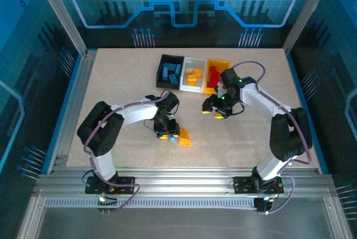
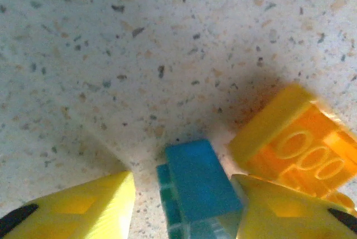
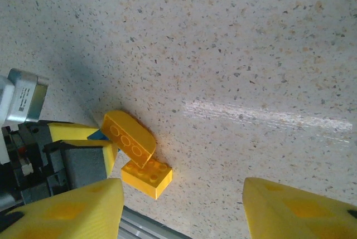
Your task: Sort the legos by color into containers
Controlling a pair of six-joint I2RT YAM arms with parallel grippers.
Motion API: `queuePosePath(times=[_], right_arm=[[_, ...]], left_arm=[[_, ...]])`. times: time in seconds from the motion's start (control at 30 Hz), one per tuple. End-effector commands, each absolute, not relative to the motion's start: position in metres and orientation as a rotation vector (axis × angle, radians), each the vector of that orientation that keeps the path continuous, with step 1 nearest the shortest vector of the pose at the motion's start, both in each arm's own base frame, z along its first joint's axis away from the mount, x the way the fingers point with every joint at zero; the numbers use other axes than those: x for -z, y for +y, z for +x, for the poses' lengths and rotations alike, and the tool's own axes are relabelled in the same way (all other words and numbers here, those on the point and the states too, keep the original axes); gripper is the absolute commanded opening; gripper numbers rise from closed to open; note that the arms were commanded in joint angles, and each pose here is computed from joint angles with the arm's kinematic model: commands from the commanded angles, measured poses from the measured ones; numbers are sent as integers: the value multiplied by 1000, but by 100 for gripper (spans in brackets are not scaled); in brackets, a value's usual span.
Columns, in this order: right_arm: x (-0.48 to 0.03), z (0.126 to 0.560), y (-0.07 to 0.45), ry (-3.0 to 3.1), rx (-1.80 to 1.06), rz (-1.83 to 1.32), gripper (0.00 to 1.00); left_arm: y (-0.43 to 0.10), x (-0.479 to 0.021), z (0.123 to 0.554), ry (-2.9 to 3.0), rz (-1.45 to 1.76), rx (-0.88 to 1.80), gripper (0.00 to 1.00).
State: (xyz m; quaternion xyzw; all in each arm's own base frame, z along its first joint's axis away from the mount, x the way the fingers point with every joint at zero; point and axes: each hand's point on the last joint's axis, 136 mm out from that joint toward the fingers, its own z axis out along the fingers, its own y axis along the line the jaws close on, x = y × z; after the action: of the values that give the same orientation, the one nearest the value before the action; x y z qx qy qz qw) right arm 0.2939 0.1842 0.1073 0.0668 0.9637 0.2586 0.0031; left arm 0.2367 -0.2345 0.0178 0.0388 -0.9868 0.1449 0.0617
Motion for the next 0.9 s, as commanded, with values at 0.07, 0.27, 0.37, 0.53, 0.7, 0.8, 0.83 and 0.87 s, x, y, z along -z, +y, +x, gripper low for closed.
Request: queuePosePath(times=[0.07, 0.27, 0.37, 0.53, 0.7, 0.8, 0.83, 0.87], right_arm=[[-114, 293, 187, 2997, -825, 155, 59], [-115, 298, 189, 2997, -825, 155, 59], [-114, 300, 188, 2999, -821, 160, 59], [-113, 301, 189, 3002, -816, 165, 59], [-111, 294, 188, 3011, -827, 204, 59], [-111, 284, 187, 3010, -839, 233, 59], [-111, 280, 187, 3012, -834, 241, 59], [-112, 275, 185, 3011, -827, 248, 59]], left_arm=[[-240, -12, 244, -2986, 86, -419, 41], [-240, -14, 247, -2986, 79, -410, 27], [-234, -22, 249, -2993, 89, -416, 23], [-212, -55, 279, -3023, 241, -554, 22], [-184, -114, 358, -3066, 483, -838, 23], [-179, -141, 411, -3073, 578, -981, 23], [-179, -148, 427, -3071, 609, -1022, 23], [-180, -156, 447, -3073, 643, -1075, 23]])
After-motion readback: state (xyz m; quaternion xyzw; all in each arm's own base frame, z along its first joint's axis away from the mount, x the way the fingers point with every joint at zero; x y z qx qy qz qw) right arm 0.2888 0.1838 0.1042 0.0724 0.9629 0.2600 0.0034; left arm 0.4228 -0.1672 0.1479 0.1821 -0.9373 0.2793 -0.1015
